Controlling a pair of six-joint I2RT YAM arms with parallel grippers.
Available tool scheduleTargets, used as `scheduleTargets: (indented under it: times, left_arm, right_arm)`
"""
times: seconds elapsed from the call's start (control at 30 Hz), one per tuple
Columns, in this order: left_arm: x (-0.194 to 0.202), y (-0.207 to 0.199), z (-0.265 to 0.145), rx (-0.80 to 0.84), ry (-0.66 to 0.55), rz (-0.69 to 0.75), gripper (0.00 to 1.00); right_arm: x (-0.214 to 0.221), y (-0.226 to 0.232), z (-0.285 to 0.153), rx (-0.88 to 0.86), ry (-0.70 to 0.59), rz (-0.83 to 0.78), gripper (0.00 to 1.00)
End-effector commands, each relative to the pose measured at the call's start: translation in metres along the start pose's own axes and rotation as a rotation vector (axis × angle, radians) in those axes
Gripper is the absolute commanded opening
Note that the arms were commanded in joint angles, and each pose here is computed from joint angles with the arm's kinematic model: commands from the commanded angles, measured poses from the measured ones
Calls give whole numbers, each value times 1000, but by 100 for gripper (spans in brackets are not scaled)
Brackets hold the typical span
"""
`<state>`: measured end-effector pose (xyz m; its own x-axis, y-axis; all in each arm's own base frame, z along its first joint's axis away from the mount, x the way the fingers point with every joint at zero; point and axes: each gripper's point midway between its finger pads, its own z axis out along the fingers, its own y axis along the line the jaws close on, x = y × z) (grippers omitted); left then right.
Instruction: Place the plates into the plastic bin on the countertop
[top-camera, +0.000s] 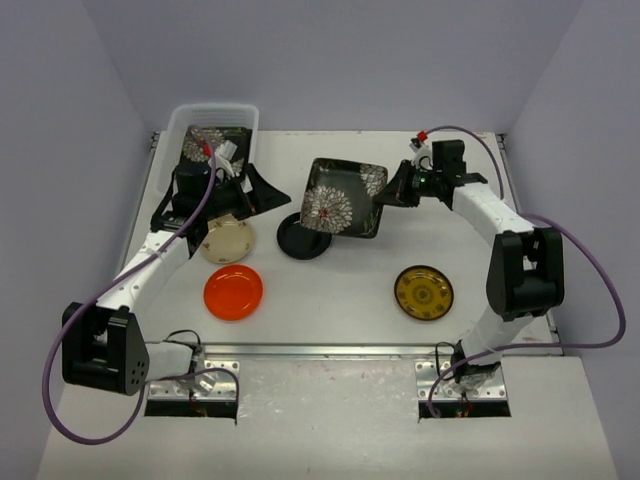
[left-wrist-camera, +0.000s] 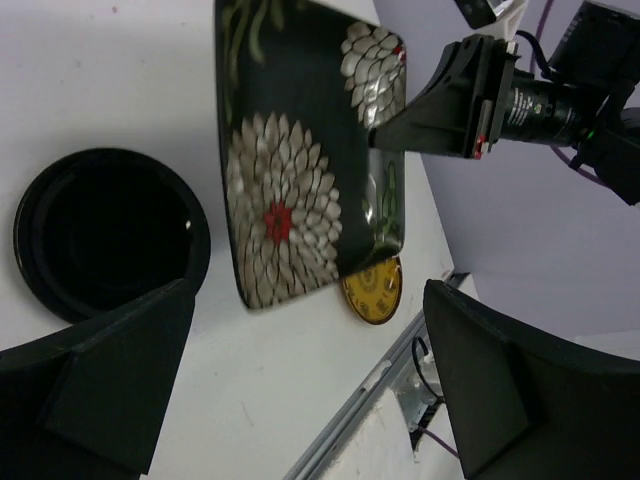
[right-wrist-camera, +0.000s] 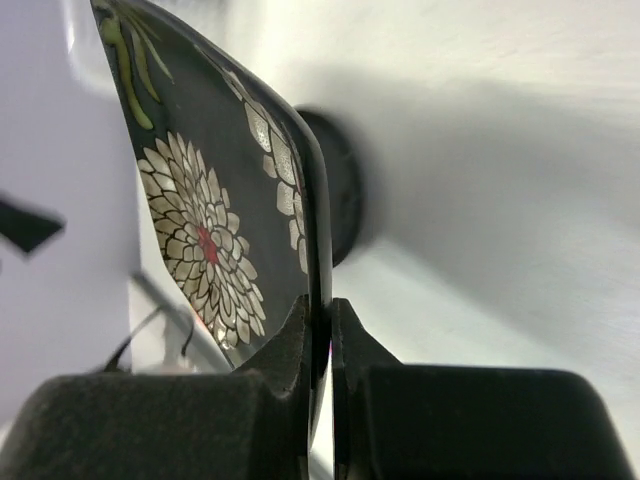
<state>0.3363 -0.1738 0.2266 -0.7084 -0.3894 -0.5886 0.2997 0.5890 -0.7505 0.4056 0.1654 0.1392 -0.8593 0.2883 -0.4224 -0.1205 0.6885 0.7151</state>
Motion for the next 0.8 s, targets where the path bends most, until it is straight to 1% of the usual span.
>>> scheduleTargets:
  times: [0.0, 0.07, 0.1, 0.17, 0.2, 0.3, 0.33, 0.4, 0.43, 0.47, 0.5, 0.57, 0.6, 0.63, 0.7, 0.77]
  left_arm:
    - [-14, -31, 10, 154, 12, 123, 95]
    - [-11, -29, 13, 151, 14, 126, 92]
    - [-9, -28, 15, 150, 16, 128, 88]
    - [-6, -26, 18, 146, 27, 126, 77]
    - [-3, -24, 19, 141, 35, 126, 68]
    - [5, -20, 21, 130, 58, 124, 53]
    - [7, -20, 22, 129, 62, 126, 50]
    - [15, -18, 22, 127, 80, 119, 49]
    - [17, -16, 23, 114, 84, 119, 49]
    - [18, -13, 23, 102, 86, 120, 54]
    - [19, -11, 23, 90, 88, 121, 60]
    - [20, 2, 22, 13, 88, 116, 75]
    - [21, 7, 21, -22, 89, 113, 81]
    - [19, 9, 19, -45, 80, 114, 84]
    - [17, 13, 17, -75, 68, 120, 86]
    - [16, 13, 16, -79, 66, 123, 86]
  right_arm:
    - [22, 85, -26, -271, 105, -143, 0]
    - [29, 102, -27, -349, 123, -145, 0]
    - [32, 110, -29, -385, 136, -142, 0]
    - [35, 117, -30, -409, 146, -150, 0]
    - [39, 124, -30, -420, 155, -160, 0]
    - [41, 135, -31, -442, 162, -169, 0]
    - [41, 137, -31, -445, 160, -173, 0]
    - [39, 139, -31, -445, 162, -172, 0]
    - [39, 140, -31, -445, 166, -171, 0]
    - [38, 140, -32, -445, 165, -172, 0]
    - [38, 141, -32, -445, 164, -174, 0]
    - [37, 140, -33, -431, 159, -177, 0]
    - [36, 138, -33, -415, 153, -178, 0]
    - [35, 136, -32, -393, 148, -180, 0]
    - [32, 133, -30, -366, 138, -187, 0]
    - [33, 134, -31, -379, 146, -184, 0]
